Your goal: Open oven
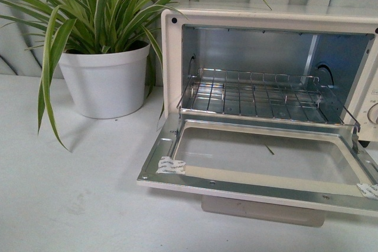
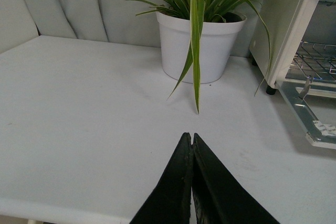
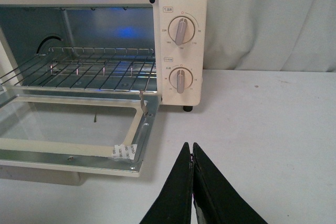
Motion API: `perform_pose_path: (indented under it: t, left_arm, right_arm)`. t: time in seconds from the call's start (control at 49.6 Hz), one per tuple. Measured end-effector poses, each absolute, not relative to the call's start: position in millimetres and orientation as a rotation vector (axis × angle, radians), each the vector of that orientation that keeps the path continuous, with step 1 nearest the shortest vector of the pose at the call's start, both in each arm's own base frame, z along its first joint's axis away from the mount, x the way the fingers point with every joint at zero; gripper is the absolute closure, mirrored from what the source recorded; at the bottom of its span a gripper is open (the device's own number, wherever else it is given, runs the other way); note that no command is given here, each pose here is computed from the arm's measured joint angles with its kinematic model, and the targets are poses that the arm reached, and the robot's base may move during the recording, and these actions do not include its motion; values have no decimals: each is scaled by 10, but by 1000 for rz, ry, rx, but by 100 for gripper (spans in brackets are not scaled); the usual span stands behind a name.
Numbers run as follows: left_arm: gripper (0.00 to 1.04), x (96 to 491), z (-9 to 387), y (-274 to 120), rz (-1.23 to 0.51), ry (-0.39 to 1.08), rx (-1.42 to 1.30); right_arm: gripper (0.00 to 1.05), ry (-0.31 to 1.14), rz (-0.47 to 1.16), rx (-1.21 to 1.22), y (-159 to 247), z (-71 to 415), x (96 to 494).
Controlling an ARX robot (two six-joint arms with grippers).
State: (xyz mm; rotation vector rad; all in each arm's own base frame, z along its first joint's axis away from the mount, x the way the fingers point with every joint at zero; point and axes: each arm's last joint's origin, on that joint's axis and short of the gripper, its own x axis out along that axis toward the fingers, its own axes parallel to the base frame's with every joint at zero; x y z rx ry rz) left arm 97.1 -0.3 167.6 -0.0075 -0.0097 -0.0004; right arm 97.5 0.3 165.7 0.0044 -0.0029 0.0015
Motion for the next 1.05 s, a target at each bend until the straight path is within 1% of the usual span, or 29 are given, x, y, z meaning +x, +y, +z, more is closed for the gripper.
perform_pose_path:
  t: [0.06,0.101,0.121,0.141,0.222,0.242,0.282,0.323,0.403,0.464,0.504,0.524,0.565,0.605,0.625,0.645,0.665,0.706,1.048]
  left_arm:
    - [101,971,1676,-3,0,-10,-8]
    - [95,971,1676,-3,0,-10,-7]
    - [90,971,1676,-3,0,-10,-7]
    - [90,971,1676,-3,0,-10,-7]
    - [75,971,1677,-3,0,-10,-7]
    - [73,971,1676,-3,0,-10,-7]
    - [65,971,1676,-3,0,-10,-7]
    - [61,971,1676,-3,0,-10,-7]
    - [47,971,1676,-3,0,-10,-7]
    - [34,971,1676,-3,0,-10,-7]
    - [23,971,1676,-3,0,-10,-7]
    - [20,971,1676,-3,0,-10,-7]
    - [12,971,1676,-3,0,-10,-7]
    - [7,971,1676,-3,0,-10,-7]
    - [5,971,1677,-3,0,-10,-7]
    - [6,971,1676,-3,0,-10,-7]
    - [7,971,1676,-3,0,-10,-7]
    - [6,971,1676,-3,0,-10,-7]
    - [6,971,1676,-3,0,-10,-7]
  right_arm:
    - [104,-3,1,4,3,1657,975]
    - [103,-3,1,3,2,1657,975]
    - [100,-3,1,3,2,1657,975]
    - [96,-3,1,3,2,1657,975]
    - [84,-3,1,3,2,1657,975]
    - [80,-3,1,3,2,1657,975]
    - [73,-3,1,3,2,1657,975]
    - [68,-3,1,3,2,1657,975]
    - [55,-3,1,3,2,1657,975]
    - [41,-3,1,3,2,1657,975]
    - [32,-3,1,3,2,1657,975]
    - [27,-3,1,3,2,1657,975]
    - [22,-3,1,3,2,1657,975]
    - [14,-3,1,3,2,1657,975]
    - [9,-3,1,3,2,1657,975]
    - [7,-3,1,4,2,1657,975]
    - [8,-3,1,4,2,1657,975]
    - [10,-3,1,3,2,1657,975]
    - [9,-3,1,3,2,1657,975]
